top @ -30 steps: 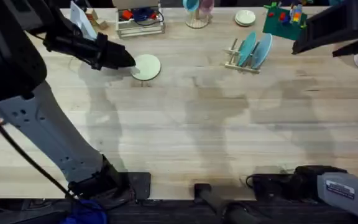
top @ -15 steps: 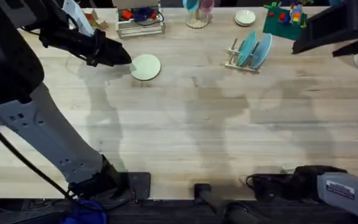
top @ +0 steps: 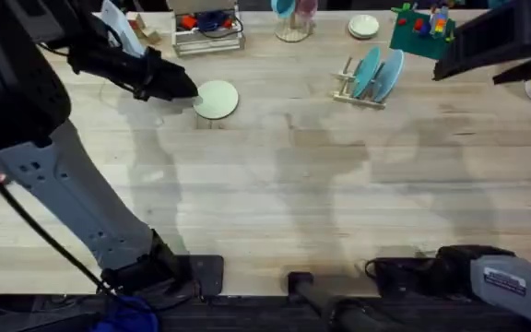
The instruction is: Pick up the plates from the table one by one and place each into a slot on the dish rack.
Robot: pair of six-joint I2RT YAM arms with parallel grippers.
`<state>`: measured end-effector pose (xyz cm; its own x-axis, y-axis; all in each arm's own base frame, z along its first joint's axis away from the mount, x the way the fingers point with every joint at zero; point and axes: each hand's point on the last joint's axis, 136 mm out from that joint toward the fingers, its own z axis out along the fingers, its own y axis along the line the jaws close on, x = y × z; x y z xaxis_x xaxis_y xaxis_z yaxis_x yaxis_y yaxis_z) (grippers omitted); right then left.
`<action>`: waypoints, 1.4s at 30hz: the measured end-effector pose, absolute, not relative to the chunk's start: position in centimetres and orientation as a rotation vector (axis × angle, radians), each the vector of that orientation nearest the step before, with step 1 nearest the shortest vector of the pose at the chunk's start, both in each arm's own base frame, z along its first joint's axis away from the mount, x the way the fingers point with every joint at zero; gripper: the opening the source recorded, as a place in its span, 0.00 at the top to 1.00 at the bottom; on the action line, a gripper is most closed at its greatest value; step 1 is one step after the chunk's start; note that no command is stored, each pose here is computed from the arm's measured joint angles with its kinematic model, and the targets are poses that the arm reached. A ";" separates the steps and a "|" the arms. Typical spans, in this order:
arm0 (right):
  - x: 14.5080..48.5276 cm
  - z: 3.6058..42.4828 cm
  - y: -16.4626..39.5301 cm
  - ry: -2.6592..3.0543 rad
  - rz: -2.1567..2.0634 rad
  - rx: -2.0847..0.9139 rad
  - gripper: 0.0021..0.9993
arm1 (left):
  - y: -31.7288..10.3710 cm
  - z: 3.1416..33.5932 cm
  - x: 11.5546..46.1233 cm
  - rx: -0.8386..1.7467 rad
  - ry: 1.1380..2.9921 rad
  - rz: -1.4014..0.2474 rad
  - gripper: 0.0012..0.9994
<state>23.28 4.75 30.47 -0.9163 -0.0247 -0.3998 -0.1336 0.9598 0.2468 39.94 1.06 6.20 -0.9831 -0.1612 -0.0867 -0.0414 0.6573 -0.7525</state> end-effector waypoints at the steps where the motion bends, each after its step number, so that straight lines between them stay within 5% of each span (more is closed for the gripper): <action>1: 23.3 30.5 4.8 2.709 0.380 -0.114 0.00 | 1.0 5.7 40.0 -0.172 2.731 -1.237 0.96; 6: 23.3 30.5 4.8 2.709 0.379 -0.114 0.01 | 0.7 3.2 40.0 -0.235 2.754 -1.295 0.96; 22: 23.7 30.6 4.8 2.695 0.385 -0.085 0.00 | 0.8 3.0 40.2 -0.330 2.758 -1.316 0.96; 35: 26.4 31.6 7.2 2.620 0.562 0.004 0.00 | 0.8 3.0 40.2 -0.330 2.758 -1.314 0.96; 42: 31.4 28.0 14.8 2.694 0.710 -0.078 0.01 | 0.8 3.0 40.2 -0.329 2.759 -1.314 0.96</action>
<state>31.45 14.76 28.00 -0.9364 0.0359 -0.3491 -0.1409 0.8726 0.4676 40.22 0.77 2.99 -0.9747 -0.2213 0.0306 -0.1632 0.6120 -0.7739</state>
